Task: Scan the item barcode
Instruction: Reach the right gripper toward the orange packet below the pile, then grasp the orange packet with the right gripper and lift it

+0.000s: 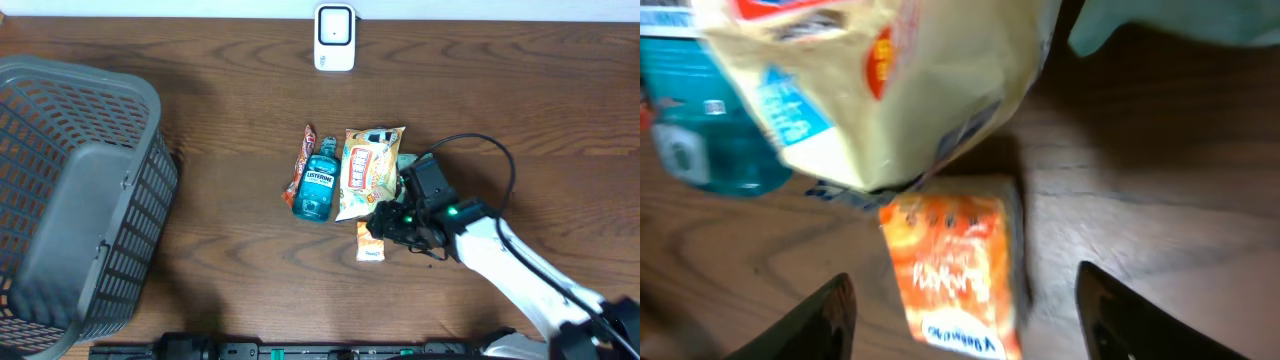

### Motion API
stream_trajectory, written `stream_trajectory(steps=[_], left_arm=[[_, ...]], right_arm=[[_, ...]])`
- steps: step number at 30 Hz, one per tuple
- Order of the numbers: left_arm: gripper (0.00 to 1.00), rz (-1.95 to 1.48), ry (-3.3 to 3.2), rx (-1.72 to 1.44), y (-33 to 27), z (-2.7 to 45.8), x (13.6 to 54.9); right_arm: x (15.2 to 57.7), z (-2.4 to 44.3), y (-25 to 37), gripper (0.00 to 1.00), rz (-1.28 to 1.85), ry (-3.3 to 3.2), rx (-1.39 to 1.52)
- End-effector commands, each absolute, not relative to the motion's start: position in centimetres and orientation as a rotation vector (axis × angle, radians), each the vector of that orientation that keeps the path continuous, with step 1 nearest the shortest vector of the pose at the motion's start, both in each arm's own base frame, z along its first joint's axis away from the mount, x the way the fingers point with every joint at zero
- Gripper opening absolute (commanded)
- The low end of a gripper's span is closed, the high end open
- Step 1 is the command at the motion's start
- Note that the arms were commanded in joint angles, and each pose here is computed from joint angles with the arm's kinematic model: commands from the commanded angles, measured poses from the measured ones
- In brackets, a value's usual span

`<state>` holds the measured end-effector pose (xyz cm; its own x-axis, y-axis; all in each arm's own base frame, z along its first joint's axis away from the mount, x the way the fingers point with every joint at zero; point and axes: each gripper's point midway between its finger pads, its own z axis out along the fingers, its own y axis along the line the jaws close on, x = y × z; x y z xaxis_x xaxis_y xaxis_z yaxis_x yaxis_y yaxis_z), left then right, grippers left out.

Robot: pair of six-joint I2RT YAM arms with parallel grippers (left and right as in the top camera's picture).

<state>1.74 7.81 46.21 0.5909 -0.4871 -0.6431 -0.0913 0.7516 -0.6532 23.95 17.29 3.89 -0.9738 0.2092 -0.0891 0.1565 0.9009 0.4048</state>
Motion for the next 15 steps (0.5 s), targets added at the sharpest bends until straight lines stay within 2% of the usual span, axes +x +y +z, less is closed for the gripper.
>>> stream_trajectory(steps=[1,7,12,15], left_arm=[[0.98,-0.254,0.919,-0.713,7.9,46.2,1.7],[0.98,-0.253,0.919,-0.713,7.9,46.2,1.7],[0.98,-0.253,0.919,-0.712,7.9,46.2,1.7],[0.98,-0.253,0.919,-0.712,7.9,46.2,1.7]], right_arm=[[23.2,2.6,18.0,0.63,0.643,2.996,0.305],[22.3,0.8,17.9,0.55,0.607,3.066,0.318],[21.4,-0.1,18.4,0.34,0.565,3.104,0.268],[21.3,-0.5,18.3,0.14,0.523,3.108,0.255]])
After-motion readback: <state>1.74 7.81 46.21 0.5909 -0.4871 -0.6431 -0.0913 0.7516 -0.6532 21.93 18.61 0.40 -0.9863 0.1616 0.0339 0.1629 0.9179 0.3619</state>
